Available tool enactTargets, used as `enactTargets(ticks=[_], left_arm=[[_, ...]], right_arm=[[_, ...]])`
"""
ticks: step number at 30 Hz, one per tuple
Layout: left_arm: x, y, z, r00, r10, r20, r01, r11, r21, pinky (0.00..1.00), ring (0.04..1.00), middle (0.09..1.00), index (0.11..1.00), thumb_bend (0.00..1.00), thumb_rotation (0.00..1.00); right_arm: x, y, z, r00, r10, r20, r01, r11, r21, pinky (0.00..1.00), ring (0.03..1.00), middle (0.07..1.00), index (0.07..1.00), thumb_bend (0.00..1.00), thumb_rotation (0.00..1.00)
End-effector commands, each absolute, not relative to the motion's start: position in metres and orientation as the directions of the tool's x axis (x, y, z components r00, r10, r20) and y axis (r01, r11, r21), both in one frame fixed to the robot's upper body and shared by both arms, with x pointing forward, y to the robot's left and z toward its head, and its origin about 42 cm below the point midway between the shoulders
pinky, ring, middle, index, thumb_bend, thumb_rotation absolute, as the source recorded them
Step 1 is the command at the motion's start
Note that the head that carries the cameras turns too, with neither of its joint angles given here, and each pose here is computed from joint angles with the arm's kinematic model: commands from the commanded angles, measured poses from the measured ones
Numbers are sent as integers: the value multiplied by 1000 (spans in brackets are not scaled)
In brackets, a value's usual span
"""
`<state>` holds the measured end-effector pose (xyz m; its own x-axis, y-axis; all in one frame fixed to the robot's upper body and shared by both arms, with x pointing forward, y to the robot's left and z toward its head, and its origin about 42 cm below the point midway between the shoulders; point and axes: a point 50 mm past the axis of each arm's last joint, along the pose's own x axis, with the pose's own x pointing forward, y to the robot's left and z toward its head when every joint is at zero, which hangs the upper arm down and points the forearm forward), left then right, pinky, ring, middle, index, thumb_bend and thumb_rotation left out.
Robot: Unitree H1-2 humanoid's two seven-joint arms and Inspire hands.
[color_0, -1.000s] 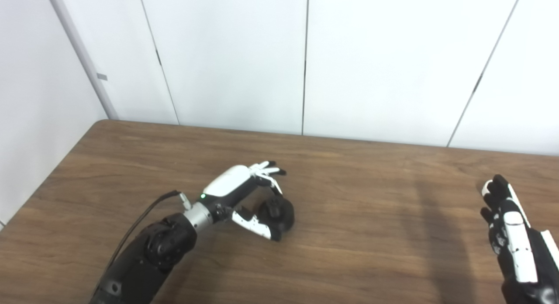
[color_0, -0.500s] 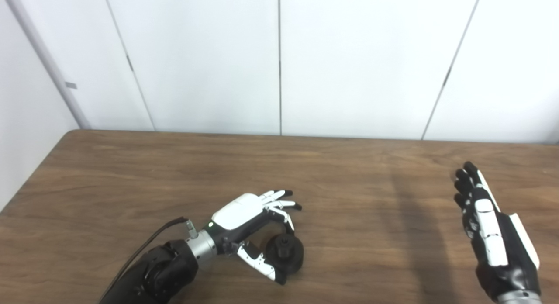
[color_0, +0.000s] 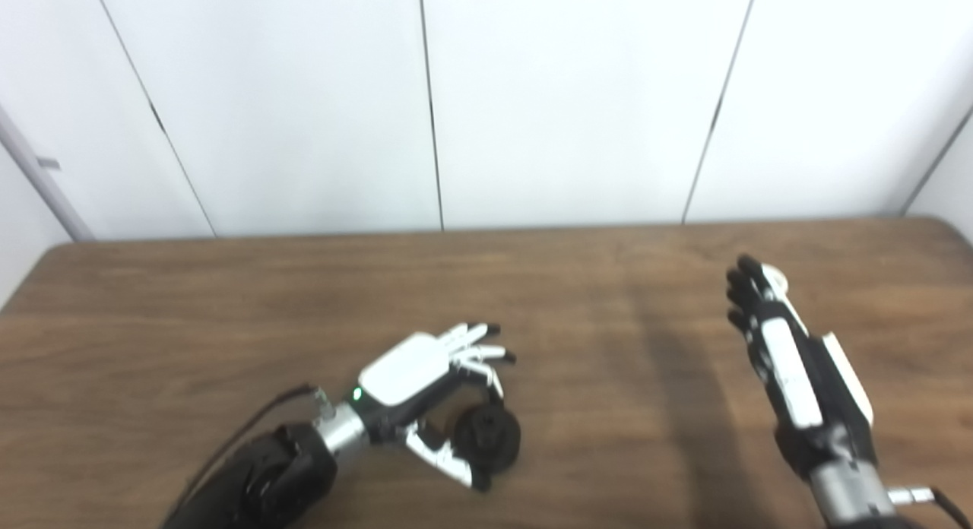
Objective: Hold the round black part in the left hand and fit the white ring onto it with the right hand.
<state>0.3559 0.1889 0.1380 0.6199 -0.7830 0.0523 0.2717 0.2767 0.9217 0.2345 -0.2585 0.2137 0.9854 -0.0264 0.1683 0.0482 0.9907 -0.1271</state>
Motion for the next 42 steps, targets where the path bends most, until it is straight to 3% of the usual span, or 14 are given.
enactTargets(ticks=[1,9,21,24,28,37,42], left_arm=[[369,190,155,607,-785,123,190,293,937,1000,1000,868,482,525,56],[376,187,149,608,-783,129,176,292,940,1000,1000,878,482,525,54],[374,189,136,618,-778,117,199,298,934,1000,1000,865,482,525,57],[374,190,133,621,-776,113,202,298,933,1000,1000,863,482,525,57],[373,189,130,622,-776,107,210,297,932,1000,1000,865,482,525,58],[366,183,125,610,-786,104,228,300,926,1000,1000,875,482,525,55],[364,180,125,609,-785,113,238,317,918,1000,1000,879,482,525,55]], right_arm=[[232,-257,230,963,-15,270,54,989,-140,957,955,940,938,486,928],[228,-260,233,960,-15,278,67,981,-181,908,933,921,936,444,944],[227,-264,240,953,-25,301,86,978,-189,919,928,909,919,453,911],[227,-267,242,951,-58,305,129,967,-218,885,916,896,912,440,853],[228,-272,245,940,-133,315,227,932,-282,859,884,855,862,524,654],[253,-301,271,914,-175,367,328,851,-411,751,824,811,771,555,292],[272,-317,278,919,-132,371,333,764,-553,701,793,783,736,613,210]])
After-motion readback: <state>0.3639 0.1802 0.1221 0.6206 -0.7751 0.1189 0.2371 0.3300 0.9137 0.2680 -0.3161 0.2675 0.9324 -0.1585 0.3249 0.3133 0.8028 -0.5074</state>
